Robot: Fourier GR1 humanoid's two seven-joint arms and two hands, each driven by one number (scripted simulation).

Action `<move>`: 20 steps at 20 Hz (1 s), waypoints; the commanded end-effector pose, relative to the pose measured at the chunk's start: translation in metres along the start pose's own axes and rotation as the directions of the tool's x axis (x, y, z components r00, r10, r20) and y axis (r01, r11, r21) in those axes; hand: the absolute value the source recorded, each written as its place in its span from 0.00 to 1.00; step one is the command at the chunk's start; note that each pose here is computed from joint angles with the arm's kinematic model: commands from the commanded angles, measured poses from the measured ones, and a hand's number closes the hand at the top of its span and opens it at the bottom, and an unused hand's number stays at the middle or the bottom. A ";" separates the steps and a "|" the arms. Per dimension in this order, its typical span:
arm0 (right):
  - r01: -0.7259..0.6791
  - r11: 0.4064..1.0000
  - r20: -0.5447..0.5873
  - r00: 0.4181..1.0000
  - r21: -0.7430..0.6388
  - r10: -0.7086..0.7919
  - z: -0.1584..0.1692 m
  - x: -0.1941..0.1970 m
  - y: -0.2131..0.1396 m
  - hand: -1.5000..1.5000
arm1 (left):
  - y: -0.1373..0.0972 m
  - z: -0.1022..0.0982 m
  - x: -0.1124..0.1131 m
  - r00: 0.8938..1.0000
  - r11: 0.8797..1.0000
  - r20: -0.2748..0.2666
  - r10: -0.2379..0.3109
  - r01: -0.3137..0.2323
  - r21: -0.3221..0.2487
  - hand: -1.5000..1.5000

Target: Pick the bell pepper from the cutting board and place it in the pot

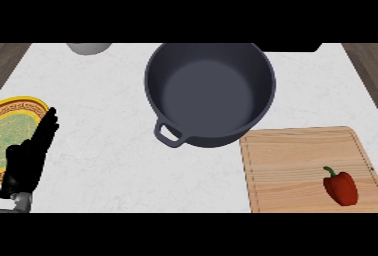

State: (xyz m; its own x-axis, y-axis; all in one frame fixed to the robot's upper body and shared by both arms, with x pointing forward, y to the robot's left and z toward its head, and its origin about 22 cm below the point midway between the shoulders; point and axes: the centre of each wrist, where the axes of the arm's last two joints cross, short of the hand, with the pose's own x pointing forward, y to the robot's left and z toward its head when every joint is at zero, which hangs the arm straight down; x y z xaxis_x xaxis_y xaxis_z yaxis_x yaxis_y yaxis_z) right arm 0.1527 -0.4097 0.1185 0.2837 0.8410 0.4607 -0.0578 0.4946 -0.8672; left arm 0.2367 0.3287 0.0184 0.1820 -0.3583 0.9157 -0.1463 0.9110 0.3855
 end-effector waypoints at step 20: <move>-0.200 0.869 -0.186 0.932 0.453 0.312 -0.082 0.083 0.040 0.00 | -0.003 0.012 0.000 1.000 1.000 0.007 0.007 -0.007 0.008 0.50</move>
State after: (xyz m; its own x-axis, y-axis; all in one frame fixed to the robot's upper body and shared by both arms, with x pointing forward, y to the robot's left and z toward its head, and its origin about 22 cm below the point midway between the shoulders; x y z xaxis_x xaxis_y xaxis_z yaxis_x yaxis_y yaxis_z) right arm 0.2366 -0.3438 0.1113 0.4207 0.8904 0.1737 -0.5160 0.3923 -0.7615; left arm 0.2350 0.3261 0.0198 0.1826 -0.3559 0.9165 -0.1500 0.9112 0.3837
